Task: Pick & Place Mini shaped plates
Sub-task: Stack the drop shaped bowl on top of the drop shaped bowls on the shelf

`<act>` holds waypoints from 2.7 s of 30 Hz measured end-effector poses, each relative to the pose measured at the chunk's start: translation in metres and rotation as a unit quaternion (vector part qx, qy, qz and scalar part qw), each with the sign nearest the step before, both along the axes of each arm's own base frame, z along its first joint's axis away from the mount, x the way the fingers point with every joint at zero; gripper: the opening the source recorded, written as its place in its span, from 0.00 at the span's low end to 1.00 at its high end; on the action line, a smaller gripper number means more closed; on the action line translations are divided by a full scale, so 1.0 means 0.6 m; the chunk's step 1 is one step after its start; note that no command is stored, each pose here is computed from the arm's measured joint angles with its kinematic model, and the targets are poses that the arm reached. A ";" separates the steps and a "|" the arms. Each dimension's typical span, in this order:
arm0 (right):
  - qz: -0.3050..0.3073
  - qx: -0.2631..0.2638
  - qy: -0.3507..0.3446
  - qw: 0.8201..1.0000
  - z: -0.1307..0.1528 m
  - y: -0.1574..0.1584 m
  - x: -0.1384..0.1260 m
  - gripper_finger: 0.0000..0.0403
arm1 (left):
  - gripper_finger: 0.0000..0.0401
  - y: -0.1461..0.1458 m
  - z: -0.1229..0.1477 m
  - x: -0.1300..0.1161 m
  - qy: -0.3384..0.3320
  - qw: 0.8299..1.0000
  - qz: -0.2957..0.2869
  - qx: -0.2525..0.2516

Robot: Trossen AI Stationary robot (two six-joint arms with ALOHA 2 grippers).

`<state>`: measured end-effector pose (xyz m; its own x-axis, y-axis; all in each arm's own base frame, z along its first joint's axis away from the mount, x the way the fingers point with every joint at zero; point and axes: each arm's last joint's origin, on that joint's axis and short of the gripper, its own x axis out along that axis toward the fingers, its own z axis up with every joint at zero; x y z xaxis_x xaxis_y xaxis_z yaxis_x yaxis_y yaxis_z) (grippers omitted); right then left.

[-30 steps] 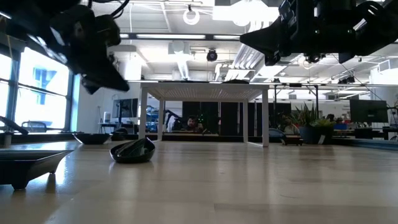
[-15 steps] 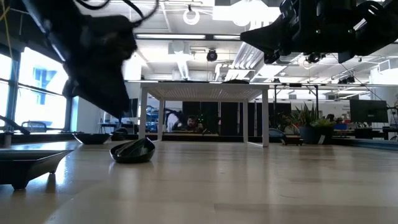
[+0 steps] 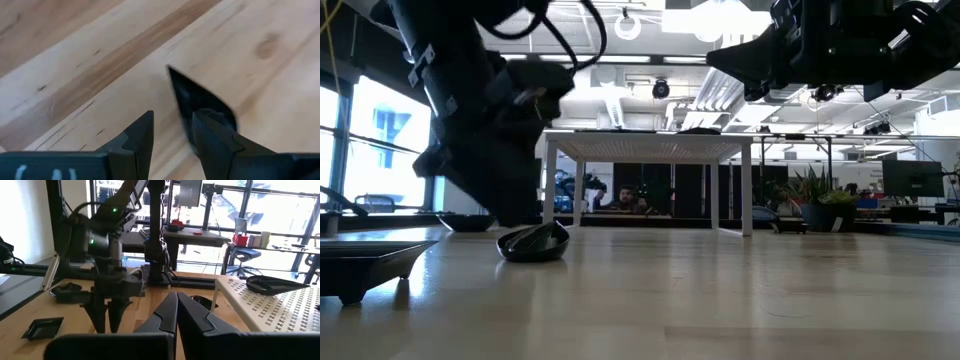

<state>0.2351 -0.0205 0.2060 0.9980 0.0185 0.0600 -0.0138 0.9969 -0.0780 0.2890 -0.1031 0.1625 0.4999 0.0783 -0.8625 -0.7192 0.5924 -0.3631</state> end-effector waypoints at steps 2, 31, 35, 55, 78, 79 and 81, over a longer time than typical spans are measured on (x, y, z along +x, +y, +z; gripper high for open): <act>0.000 0.000 0.000 1.000 0.000 0.000 0.000 0.01 | 0.33 -0.001 -0.007 0.001 0.006 1.000 0.002 0.000; 0.000 0.000 0.000 1.000 0.000 0.000 0.000 0.02 | 0.00 0.008 0.014 0.000 -0.015 1.000 -0.005 -0.004; 0.000 0.001 0.001 1.000 0.000 0.000 0.000 0.02 | 0.00 0.042 0.064 -0.015 -0.042 0.999 0.001 0.005; 0.000 0.001 0.002 1.000 -0.001 0.000 0.000 0.01 | 0.00 0.365 0.288 -0.100 -0.147 0.977 0.056 0.141; 0.000 0.001 0.008 1.000 -0.003 0.000 0.000 0.00 | 0.00 0.466 0.270 -0.068 -0.057 0.982 0.083 0.162; 0.000 0.001 0.008 1.000 -0.003 0.000 0.000 0.00 | 0.00 0.467 0.270 -0.068 -0.056 0.981 0.084 0.163; 0.000 0.001 0.008 1.000 -0.003 0.000 0.000 0.01 | 0.00 0.467 0.270 -0.068 -0.057 0.981 0.084 0.163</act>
